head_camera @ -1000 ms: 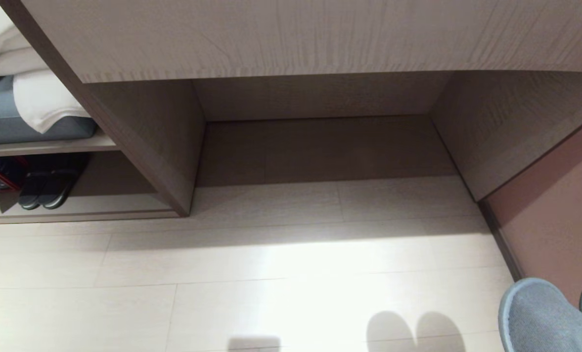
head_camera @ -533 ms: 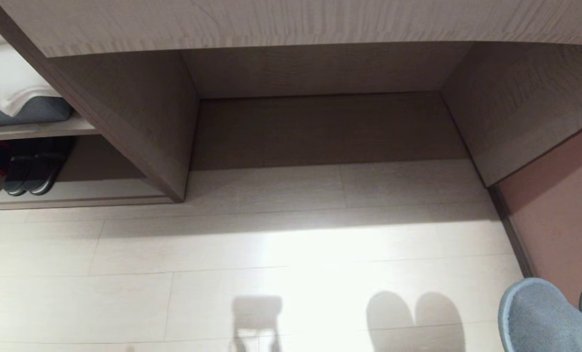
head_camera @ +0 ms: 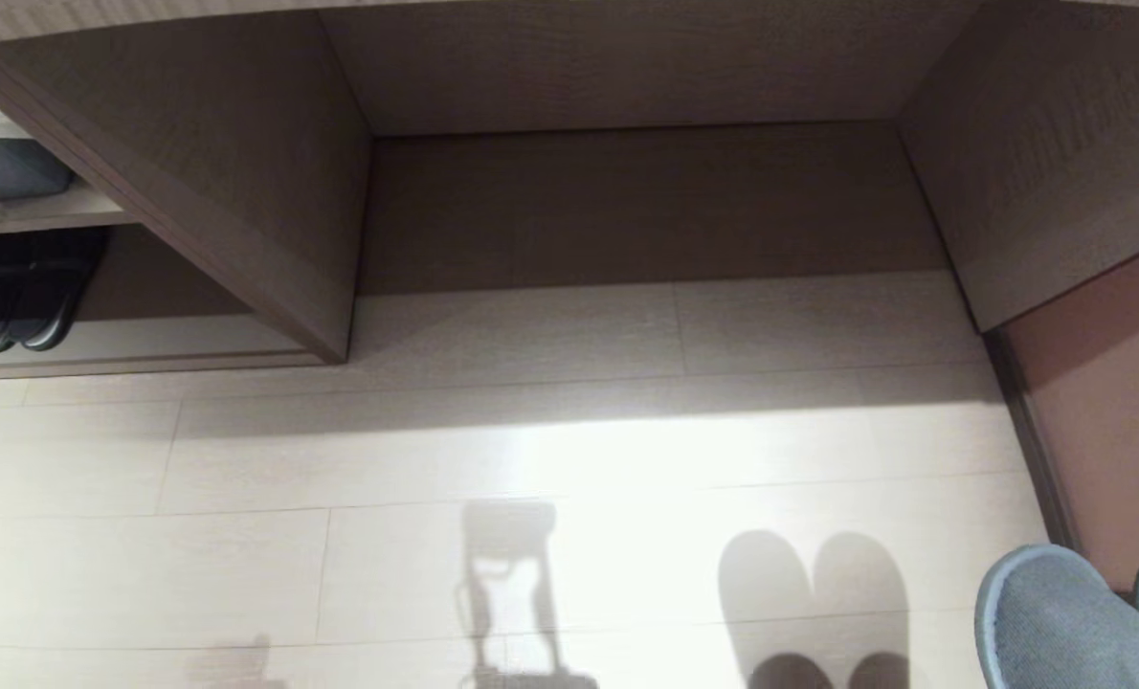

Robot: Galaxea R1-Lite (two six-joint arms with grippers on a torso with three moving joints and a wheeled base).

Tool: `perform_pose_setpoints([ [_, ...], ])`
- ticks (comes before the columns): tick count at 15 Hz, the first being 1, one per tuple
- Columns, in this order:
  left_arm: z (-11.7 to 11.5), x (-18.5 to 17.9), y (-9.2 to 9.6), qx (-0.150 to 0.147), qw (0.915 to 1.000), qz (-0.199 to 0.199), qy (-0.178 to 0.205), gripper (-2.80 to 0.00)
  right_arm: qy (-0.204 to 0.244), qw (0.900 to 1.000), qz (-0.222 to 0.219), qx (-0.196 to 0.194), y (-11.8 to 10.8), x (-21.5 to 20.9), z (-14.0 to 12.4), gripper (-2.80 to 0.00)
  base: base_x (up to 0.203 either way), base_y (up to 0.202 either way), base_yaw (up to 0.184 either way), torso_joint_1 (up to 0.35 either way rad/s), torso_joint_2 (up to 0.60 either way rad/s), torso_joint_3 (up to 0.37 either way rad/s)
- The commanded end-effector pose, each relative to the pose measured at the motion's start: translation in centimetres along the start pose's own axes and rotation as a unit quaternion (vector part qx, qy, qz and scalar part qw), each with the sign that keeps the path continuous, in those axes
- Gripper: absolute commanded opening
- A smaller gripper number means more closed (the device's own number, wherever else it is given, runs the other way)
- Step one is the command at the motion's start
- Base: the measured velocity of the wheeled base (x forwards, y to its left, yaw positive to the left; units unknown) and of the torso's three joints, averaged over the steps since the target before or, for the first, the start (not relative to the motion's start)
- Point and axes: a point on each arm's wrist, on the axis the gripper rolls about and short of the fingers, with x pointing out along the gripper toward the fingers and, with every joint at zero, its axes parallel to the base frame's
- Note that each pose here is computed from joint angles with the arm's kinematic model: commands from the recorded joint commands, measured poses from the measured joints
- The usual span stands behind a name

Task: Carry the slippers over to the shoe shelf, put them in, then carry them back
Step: Place the slippers on the floor

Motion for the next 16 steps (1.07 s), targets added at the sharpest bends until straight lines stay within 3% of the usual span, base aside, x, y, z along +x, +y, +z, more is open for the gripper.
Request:
perform_pose_setpoints([
  [1, -0.04, 0.01, 0.0, 0.0, 1.0, 0.0, 0.001, -2.8, 0.0, 1.0, -0.001, 0.0, 0.0, 0.0, 0.0, -2.8, 0.0, 0.0, 0.0, 0.002, 0.0, -0.2],
  [16, -0.04, 0.01, 0.0, -0.001, 1.0, 0.0, 0.001, -2.8, -0.002, 1.0, -0.001, 0.0, -0.01, 0.0, 0.03, -2.8, 0.0, 0.0, 0.0, 0.003, 0.0, -0.199],
])
